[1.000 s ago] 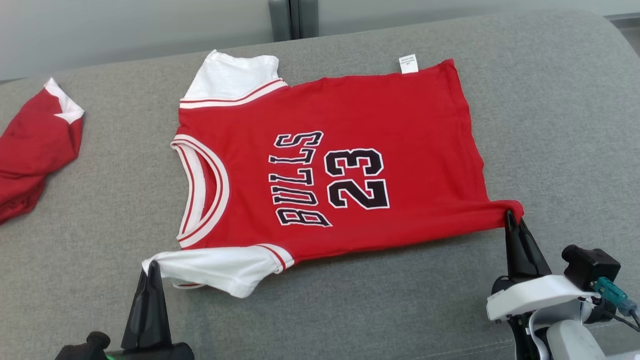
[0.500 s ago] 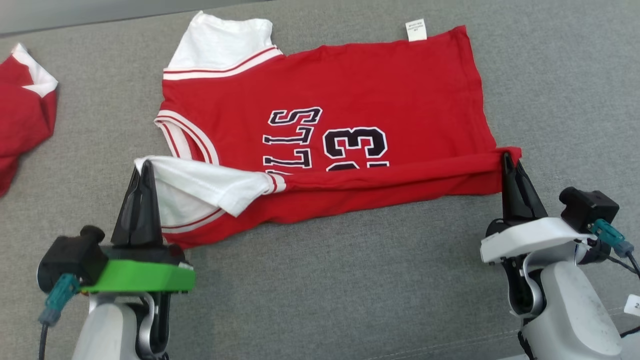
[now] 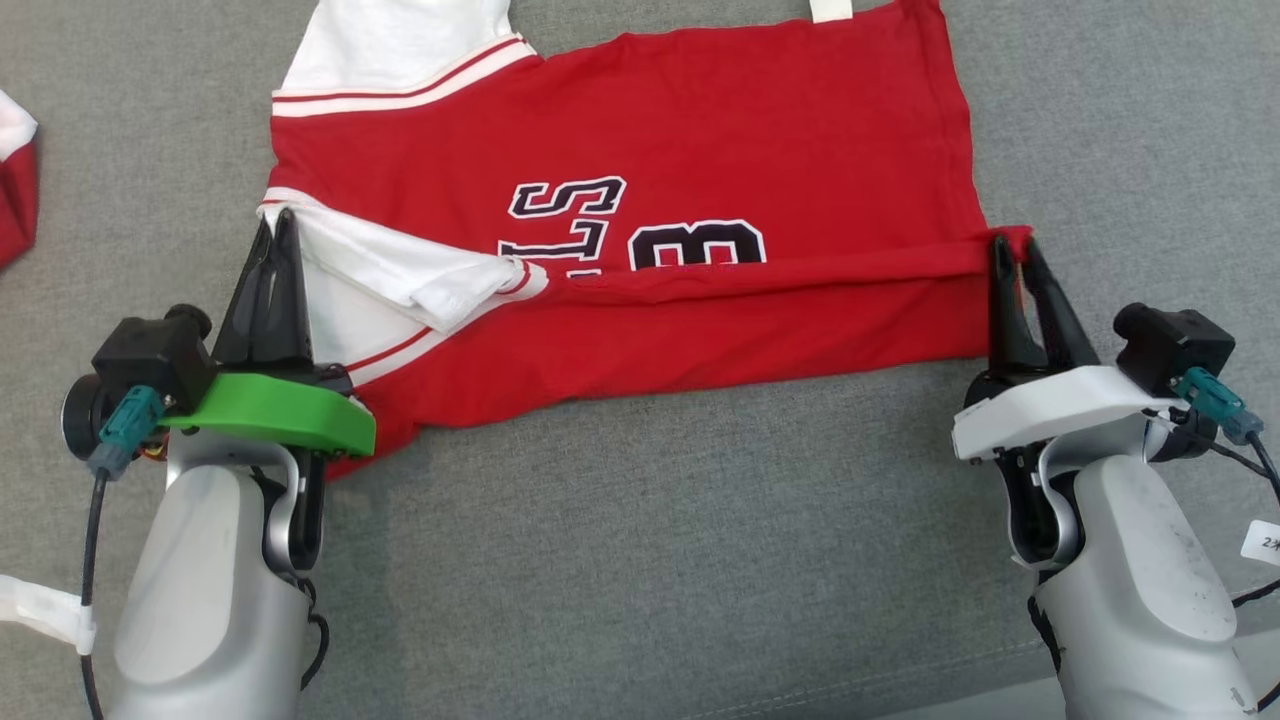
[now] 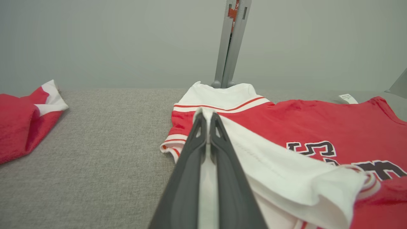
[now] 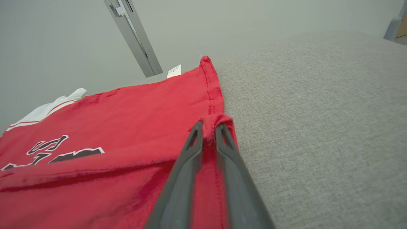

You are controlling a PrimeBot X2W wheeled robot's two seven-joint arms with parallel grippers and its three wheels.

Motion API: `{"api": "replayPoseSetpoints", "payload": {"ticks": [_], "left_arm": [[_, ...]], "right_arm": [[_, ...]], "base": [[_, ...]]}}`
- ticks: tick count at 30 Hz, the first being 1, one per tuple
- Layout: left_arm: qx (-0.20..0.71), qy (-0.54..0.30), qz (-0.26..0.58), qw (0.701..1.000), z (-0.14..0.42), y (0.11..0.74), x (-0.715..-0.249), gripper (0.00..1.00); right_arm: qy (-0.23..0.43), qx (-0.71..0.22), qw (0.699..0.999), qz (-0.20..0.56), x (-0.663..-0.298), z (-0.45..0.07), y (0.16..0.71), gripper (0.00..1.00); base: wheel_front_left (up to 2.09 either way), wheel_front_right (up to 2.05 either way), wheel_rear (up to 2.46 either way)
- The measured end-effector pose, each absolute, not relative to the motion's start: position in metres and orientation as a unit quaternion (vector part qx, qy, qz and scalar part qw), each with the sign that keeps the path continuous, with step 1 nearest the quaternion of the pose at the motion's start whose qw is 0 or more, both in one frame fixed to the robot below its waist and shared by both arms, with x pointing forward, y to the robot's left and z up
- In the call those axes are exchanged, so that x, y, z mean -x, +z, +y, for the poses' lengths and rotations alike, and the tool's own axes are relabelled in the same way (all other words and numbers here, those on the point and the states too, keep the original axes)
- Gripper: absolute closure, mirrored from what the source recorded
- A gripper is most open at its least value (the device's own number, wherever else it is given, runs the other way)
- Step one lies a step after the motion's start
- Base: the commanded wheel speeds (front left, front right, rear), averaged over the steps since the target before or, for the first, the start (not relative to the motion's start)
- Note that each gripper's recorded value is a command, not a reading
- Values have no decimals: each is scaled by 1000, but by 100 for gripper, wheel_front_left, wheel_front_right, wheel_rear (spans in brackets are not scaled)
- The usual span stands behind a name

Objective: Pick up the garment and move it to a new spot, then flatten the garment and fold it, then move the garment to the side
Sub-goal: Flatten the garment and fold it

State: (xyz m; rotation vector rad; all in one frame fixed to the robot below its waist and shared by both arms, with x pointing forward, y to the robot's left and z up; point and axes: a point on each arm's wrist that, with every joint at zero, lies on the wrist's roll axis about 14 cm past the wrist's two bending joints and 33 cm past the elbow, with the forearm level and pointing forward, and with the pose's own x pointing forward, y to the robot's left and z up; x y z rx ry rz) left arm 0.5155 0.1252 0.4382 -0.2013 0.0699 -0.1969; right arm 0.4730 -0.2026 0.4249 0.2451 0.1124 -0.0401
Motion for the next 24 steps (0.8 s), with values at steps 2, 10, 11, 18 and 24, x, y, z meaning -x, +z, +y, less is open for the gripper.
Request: {"api": "replayPoseSetpoints", "payload": {"ticks": [2, 10, 11, 18, 24], "left_arm": [[105, -95, 20, 990, 125, 449, -519, 0], [118, -86, -9, 989, 132, 471, -495, 0], [119, -81, -9, 990, 136, 472, -488, 0], [122, -56, 75, 988, 157, 435, -428, 0], [142, -51, 174, 973, 159, 408, -396, 0]], "right_arm": [[-23, -121, 991, 46, -474, -206, 431, 0], [-22, -106, 994, 22, -465, -208, 452, 0], [-22, -102, 994, 23, -461, -208, 453, 0], [-29, -80, 995, 43, -431, -213, 446, 0], [-4, -72, 996, 57, -422, -197, 443, 0]], "base": [[0, 0, 0], [0, 0, 0], [0, 0, 0], [0, 0, 0], [0, 0, 0]]}}
